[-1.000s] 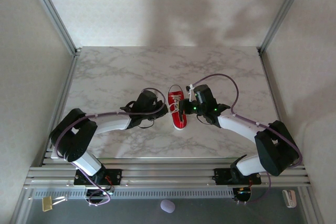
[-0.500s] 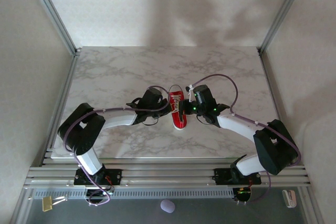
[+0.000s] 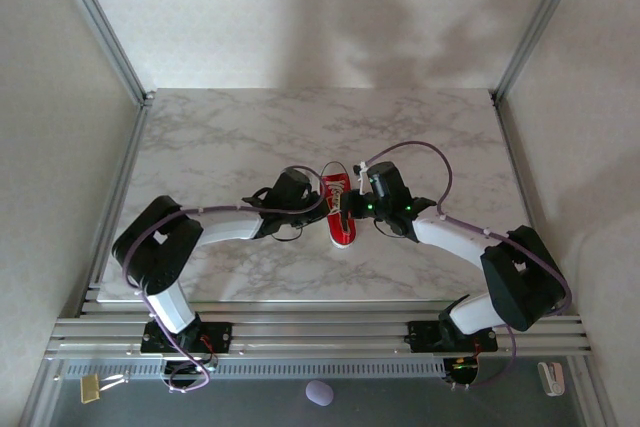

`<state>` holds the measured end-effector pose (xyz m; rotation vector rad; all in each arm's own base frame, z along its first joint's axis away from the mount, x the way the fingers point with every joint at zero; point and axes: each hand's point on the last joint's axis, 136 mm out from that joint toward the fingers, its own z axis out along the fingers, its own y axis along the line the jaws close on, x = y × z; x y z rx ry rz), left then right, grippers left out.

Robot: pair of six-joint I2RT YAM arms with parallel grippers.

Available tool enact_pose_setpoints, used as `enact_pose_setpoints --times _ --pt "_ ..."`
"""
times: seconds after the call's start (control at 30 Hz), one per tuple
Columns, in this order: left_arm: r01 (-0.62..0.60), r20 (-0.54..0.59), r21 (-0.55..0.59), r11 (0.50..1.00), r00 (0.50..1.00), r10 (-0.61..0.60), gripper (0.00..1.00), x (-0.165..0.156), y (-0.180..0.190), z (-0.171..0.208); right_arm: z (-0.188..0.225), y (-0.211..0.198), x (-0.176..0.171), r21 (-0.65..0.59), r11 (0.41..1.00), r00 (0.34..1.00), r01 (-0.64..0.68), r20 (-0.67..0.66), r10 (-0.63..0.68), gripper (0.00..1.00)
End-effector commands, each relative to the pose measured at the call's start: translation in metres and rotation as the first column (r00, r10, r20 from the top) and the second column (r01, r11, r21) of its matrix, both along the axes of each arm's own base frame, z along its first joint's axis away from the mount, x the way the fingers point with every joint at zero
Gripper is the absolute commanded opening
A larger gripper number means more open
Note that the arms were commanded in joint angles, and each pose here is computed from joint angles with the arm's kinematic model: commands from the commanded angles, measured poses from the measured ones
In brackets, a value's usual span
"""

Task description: Tie the shoes

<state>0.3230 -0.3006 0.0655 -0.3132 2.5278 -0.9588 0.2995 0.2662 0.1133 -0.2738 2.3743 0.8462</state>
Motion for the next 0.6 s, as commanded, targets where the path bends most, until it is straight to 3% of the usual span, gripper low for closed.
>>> enact_pose_setpoints --times 0.0,0.13,0.23,0.47,0.57 --pt "-0.074 0.058 0.083 0.994 0.996 0.069 0.21 0.001 0.034 0.014 0.013 0.003 0.006 0.014 1.0 1.0 0.0 0.012 -0.001 0.0" --pt "-0.126 0.066 0.275 0.953 0.992 0.112 0.21 -0.006 0.077 0.005 0.015 0.003 0.006 0.009 1.0 1.0 -0.005 0.012 0.004 0.0" --pt "-0.106 0.023 0.351 0.93 0.994 0.105 0.21 -0.018 0.091 -0.012 0.016 0.002 0.005 0.009 1.0 1.0 -0.007 0.011 0.006 0.0" --pt "-0.129 0.017 0.482 0.867 0.99 0.138 0.44 -0.008 0.112 -0.022 0.014 0.0 0.002 0.008 1.0 1.0 -0.004 0.006 0.004 0.0" --pt "-0.166 0.021 0.523 0.836 0.983 0.182 0.49 0.003 0.117 -0.021 0.014 -0.001 0.0 0.004 1.0 1.0 -0.006 0.006 0.006 0.0"
